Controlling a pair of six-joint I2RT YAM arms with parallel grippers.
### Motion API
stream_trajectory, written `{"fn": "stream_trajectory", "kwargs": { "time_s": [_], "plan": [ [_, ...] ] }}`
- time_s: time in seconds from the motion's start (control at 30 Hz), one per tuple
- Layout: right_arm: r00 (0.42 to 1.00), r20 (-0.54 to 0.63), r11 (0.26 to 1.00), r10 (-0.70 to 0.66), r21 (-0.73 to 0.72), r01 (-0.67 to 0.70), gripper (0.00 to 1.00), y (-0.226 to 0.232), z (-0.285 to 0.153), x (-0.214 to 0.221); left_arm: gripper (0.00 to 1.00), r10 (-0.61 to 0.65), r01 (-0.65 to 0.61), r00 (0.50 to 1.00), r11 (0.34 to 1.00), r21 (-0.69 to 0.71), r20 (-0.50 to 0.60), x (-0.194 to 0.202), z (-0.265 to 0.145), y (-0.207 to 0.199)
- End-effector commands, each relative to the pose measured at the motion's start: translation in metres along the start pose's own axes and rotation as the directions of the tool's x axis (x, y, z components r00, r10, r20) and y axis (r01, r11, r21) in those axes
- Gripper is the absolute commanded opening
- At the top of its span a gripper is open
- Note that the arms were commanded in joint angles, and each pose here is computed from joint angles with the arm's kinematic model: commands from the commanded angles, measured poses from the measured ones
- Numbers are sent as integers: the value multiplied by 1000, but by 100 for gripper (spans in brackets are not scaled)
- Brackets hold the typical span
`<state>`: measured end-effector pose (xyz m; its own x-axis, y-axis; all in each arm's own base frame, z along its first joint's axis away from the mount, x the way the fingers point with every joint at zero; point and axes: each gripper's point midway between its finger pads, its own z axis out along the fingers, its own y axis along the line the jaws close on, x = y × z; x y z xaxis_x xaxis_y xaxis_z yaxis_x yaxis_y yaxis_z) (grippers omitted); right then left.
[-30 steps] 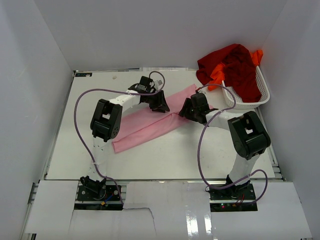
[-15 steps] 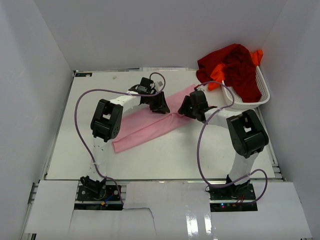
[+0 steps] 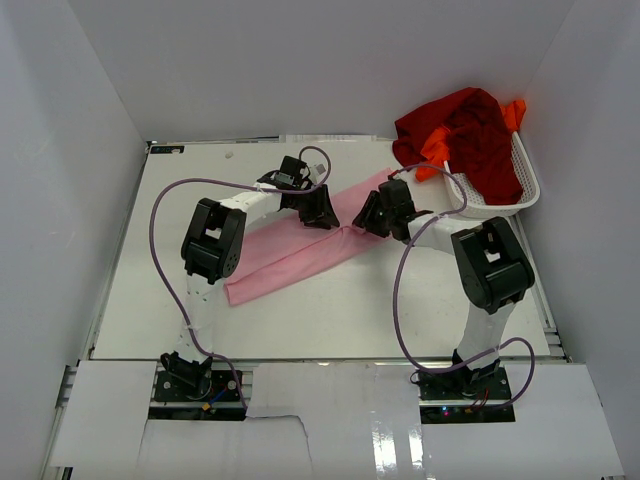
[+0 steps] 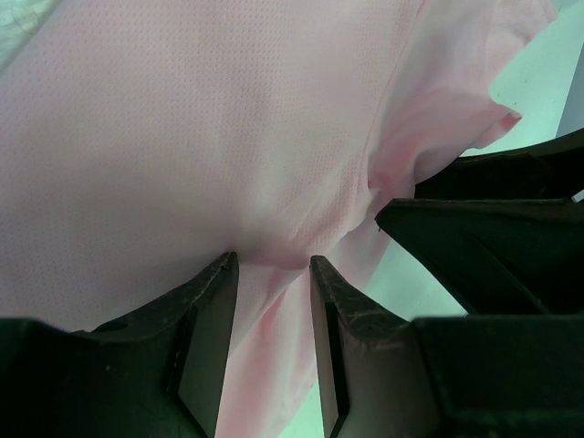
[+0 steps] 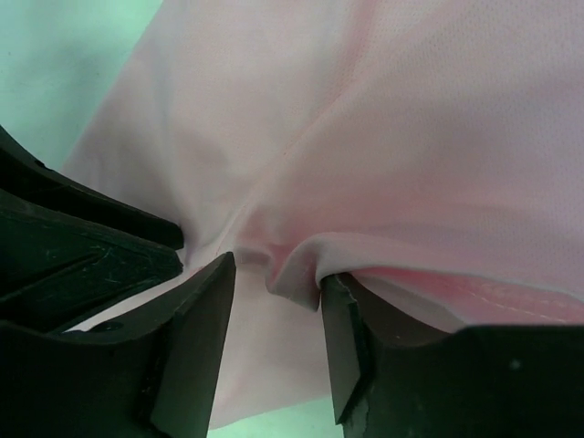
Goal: Fold and stack the t-shirts
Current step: Fold the other side of the tshirt into a rectangle
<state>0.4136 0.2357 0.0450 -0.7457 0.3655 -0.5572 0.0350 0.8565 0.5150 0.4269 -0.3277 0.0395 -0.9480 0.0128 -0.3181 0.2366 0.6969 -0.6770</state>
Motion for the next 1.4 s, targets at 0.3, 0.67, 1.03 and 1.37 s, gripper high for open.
{"fn": "stream_trajectory", "kwargs": {
  "time_s": [0.3,0.67,1.03,1.37],
  "plan": [
    [929,-64,915,364,-160,-370,53,31,-37,-31,49,48,-49,998,999,23,34,-7,-18,-22],
    [719,-277,604,637,-401,-689,52,48,-56,-19,49,51,-51,998,999,2,45,-5,-23,-19],
    [678,-311,471,666,-529,-706,49,62,-99,-33,49,49,-49,997,999,4,61,-8,-31,-19],
    [927,61,881,371,-338,-331,51,40,-111,-62,49,45,-46,997,999,14,64,-9,-32,-22]
  ]
}}
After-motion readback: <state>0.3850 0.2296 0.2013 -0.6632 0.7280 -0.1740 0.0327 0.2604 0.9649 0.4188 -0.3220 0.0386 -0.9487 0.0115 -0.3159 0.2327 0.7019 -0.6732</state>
